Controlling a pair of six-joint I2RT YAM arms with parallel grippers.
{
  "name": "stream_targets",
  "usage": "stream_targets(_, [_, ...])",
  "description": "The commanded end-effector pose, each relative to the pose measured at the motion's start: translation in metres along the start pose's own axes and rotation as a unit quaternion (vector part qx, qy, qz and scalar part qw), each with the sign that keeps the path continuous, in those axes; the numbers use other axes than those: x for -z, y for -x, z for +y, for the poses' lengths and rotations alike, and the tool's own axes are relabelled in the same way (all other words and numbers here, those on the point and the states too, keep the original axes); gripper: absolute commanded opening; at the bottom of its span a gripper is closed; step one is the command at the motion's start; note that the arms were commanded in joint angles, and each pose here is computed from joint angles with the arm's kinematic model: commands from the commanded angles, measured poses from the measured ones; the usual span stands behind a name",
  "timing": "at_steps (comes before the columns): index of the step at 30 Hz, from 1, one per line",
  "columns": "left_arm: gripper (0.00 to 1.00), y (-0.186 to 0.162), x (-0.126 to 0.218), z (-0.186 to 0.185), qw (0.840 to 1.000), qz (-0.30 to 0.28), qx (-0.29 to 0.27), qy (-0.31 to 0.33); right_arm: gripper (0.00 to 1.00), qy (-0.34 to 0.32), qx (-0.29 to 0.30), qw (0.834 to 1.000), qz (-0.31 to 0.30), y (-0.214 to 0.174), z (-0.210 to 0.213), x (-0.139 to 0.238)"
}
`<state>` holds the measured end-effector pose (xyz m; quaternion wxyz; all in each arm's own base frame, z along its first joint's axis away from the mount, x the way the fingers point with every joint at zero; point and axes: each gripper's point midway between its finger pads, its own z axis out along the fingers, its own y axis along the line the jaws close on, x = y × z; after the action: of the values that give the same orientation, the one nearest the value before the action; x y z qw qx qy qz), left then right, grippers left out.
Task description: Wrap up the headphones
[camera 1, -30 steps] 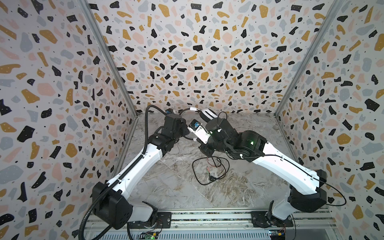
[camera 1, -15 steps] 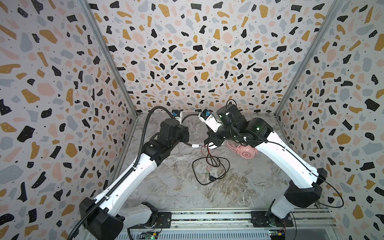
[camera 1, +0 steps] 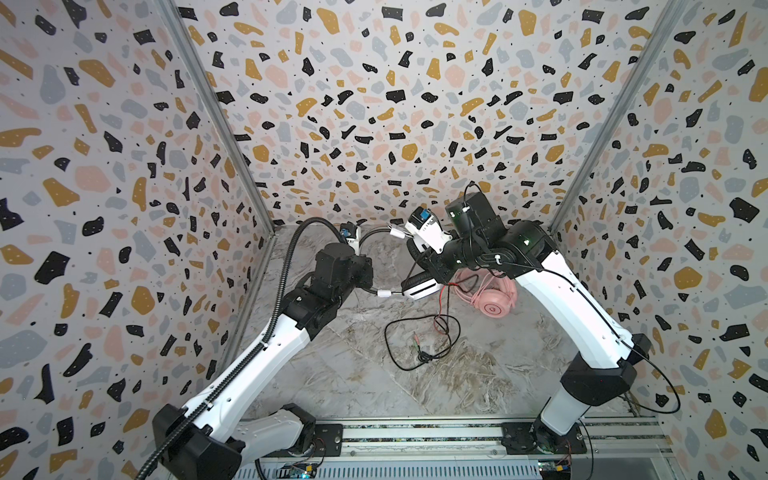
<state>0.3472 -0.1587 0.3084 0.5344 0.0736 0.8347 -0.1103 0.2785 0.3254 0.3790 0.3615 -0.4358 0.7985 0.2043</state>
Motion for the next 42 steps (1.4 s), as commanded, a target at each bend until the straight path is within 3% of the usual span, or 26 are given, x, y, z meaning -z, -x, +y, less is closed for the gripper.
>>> stream_targets(1, [0.00,-0.032,0.006,0.003,0.996,0.061,-0.066,-0.001,0.04,-0.069,-0.010,0.989,-0.132,0.061,-0.034,0.047])
stream_targets(7, [0.00,-0.029,0.006,-0.009,0.995,0.065,-0.074,-0.032,0.06,-0.126,-0.009,0.984,-0.127,0.061,-0.057,0.043])
stream_targets(16, [0.00,-0.068,0.005,-0.003,0.987,0.119,-0.105,-0.033,0.06,-0.264,0.024,0.957,-0.121,0.060,-0.102,0.062])
stream_targets(22, [0.00,-0.067,0.011,0.021,0.989,0.107,-0.100,0.028,0.07,-0.251,0.020,0.957,-0.145,0.051,-0.092,0.075])
stream_targets(27, [0.00,-0.072,0.005,0.017,0.987,0.121,-0.101,0.017,0.07,-0.230,0.009,0.959,-0.167,0.044,-0.078,0.089])
stream_targets(36, [0.00,-0.067,0.002,0.030,0.988,0.116,-0.075,0.061,0.05,-0.296,0.011,0.949,-0.111,0.016,-0.073,0.085])
stream_targets(42, [0.00,-0.063,0.002,0.053,0.984,0.112,-0.040,0.132,0.04,-0.282,-0.008,0.952,-0.121,0.004,-0.061,0.077])
